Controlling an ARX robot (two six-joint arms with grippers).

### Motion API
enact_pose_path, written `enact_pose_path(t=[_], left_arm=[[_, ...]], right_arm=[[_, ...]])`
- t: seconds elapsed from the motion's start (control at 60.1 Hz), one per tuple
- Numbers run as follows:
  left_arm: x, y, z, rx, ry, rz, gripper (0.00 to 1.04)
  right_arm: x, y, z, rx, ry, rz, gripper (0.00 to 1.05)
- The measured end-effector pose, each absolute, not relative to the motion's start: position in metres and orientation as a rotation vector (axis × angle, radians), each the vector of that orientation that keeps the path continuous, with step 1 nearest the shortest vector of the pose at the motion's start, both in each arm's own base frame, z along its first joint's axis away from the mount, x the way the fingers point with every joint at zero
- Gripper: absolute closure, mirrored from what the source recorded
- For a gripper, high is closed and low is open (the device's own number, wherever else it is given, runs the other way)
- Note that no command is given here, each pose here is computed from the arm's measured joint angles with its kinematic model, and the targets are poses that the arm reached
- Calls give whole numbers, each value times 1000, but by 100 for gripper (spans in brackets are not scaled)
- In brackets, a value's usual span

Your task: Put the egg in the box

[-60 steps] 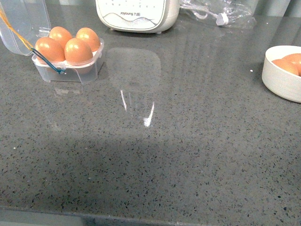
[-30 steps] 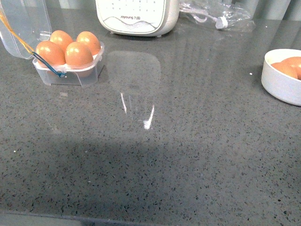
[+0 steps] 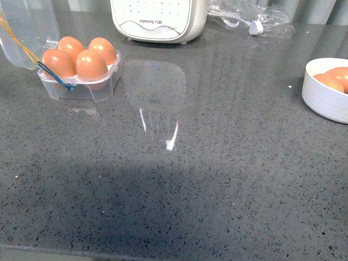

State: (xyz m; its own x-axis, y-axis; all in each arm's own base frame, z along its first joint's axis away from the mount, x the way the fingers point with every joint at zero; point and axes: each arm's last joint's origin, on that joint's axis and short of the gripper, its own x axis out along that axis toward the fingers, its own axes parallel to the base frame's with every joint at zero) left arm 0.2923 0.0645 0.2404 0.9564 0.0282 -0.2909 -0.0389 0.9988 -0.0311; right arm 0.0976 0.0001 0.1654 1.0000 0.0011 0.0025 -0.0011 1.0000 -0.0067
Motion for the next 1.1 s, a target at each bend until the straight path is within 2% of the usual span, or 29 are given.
enact_pose_path(t=[0.216, 0.549, 0.849, 1.099], left_arm=[[333, 70, 227, -24, 356, 35, 7], [345, 54, 226, 3, 358, -5, 7], [344, 12, 233, 30, 338, -107, 7], [324, -37, 248, 70, 310, -265, 7]], right_arm=[[98, 0, 165, -7, -2, 1, 7], [98, 0, 165, -7, -2, 2, 7], [98, 0, 165, -7, -2, 2, 7], [98, 0, 165, -7, -2, 1, 7]])
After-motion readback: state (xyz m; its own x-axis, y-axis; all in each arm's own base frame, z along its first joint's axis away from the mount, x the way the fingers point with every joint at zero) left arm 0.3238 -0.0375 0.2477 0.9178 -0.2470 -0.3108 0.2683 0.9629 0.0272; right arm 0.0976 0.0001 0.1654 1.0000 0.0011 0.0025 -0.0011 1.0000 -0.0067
